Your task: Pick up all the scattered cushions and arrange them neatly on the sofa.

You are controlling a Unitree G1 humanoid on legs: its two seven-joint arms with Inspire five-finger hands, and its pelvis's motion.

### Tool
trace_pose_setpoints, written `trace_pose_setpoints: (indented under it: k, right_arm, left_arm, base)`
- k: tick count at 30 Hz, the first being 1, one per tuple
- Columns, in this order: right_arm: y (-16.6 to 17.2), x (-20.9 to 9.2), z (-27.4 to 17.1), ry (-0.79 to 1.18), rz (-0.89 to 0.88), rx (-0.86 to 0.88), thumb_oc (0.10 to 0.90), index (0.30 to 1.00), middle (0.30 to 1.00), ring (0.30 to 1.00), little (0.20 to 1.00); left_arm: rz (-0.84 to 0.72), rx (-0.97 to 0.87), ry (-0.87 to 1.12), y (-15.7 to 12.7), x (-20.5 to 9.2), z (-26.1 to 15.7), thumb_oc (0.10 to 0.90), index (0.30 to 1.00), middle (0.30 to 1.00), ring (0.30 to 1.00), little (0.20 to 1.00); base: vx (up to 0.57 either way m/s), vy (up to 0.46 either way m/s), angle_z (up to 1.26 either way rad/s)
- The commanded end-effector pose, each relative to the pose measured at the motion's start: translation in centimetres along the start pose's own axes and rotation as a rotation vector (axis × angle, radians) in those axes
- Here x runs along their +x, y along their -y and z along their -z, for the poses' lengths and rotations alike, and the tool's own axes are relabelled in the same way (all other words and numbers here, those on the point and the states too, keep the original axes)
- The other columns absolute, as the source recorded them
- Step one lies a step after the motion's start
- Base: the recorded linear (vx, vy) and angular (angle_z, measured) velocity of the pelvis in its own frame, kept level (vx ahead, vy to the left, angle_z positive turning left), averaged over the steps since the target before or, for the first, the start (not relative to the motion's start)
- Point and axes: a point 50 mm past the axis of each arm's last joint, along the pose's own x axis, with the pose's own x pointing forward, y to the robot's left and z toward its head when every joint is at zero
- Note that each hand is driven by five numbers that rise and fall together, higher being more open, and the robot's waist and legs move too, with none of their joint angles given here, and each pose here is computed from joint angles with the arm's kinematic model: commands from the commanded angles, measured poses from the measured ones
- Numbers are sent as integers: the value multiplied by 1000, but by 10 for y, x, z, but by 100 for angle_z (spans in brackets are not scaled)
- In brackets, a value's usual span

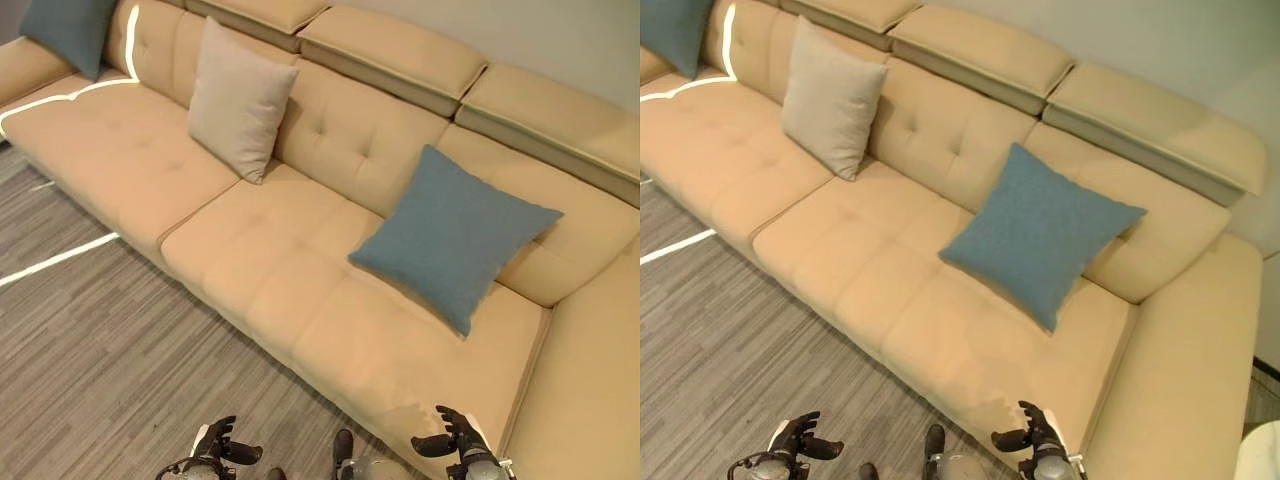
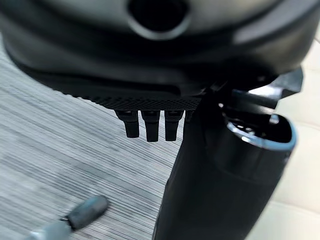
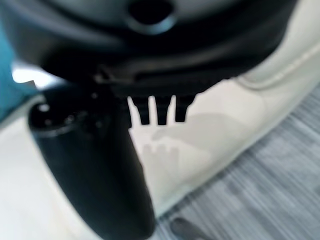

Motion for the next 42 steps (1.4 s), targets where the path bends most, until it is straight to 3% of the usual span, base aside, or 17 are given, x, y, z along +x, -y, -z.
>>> trace_pose_setpoints:
  k: [1, 9, 16, 26, 34, 42]
  right_arm:
    - [2, 2, -23, 117, 16, -18, 800, 900, 900, 900, 900]
    - [0, 2, -27, 138, 5, -42, 800, 900, 900, 900, 900]
    - [14, 2, -29, 157, 48, -62, 800, 900, 900, 900, 900]
    - [7, 1, -5, 36, 41, -38, 800, 900, 900, 900, 900]
    - [2, 2, -19, 85, 24, -44, 800, 900, 900, 900, 900]
    - [12, -4, 15, -40, 52, -24, 800, 900, 900, 900, 900]
  left_arm:
    - [-103, 34, 35, -34, 0, 1, 800, 900, 900, 900, 900]
    - [-136, 5, -27, -39, -3, 15, 800, 900, 900, 900, 900]
    - [-100, -11, -32, -22, -3, 16, 800, 900, 900, 900, 900]
    - [-63, 65, -39, -21, -3, 16, 800, 900, 900, 900, 900]
    - [-94, 83, 26, -34, 2, -6, 800, 900, 900, 900, 900]
    - [-36, 125, 57, -19, 6, -19, 800, 900, 900, 900, 900]
  base:
    - [-54, 72, 95]
    - [-28, -56, 74]
    - [-37, -67, 98]
    - [145, 79, 68]
    - [204, 205, 30]
    - [408, 4, 50]
